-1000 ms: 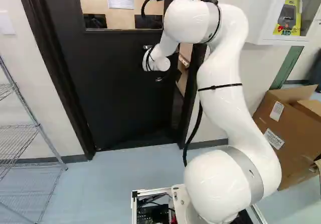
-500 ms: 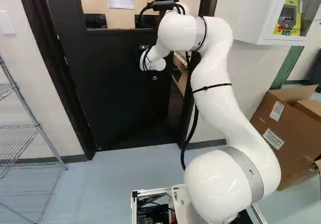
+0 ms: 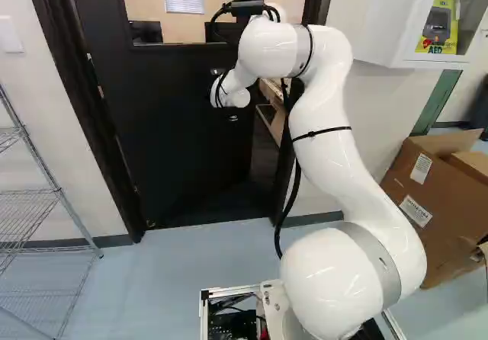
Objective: Open the door and move inside
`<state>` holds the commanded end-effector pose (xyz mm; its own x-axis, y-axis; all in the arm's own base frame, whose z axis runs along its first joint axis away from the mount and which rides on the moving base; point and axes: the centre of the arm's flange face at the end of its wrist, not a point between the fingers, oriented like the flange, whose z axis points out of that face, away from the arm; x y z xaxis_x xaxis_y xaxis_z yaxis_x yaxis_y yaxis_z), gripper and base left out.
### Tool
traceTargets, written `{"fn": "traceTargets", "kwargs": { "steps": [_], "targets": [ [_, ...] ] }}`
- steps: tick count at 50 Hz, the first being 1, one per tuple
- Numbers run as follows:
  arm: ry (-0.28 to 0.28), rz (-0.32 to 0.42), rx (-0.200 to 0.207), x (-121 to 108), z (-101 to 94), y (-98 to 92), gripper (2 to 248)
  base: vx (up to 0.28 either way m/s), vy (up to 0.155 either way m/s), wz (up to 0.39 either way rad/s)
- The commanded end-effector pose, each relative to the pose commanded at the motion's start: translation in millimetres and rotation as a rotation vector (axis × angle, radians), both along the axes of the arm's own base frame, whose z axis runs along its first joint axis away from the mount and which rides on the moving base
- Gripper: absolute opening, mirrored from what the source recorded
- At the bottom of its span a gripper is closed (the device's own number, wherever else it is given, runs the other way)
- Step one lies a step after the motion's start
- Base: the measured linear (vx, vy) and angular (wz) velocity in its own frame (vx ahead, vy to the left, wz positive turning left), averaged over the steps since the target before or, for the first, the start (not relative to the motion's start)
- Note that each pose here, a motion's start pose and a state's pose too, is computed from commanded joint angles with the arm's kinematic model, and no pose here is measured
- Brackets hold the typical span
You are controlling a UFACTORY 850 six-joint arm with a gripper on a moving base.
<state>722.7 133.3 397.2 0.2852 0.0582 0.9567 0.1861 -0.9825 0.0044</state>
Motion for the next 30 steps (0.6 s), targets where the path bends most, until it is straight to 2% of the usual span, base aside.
{"fn": "traceTargets", "kwargs": {
  "steps": [30],
  "targets": [
    [0.049, 0.013, -0.009, -57.7, 10.5, -1.6, 247, 0.0, 0.0, 0.0]
  ]
}}
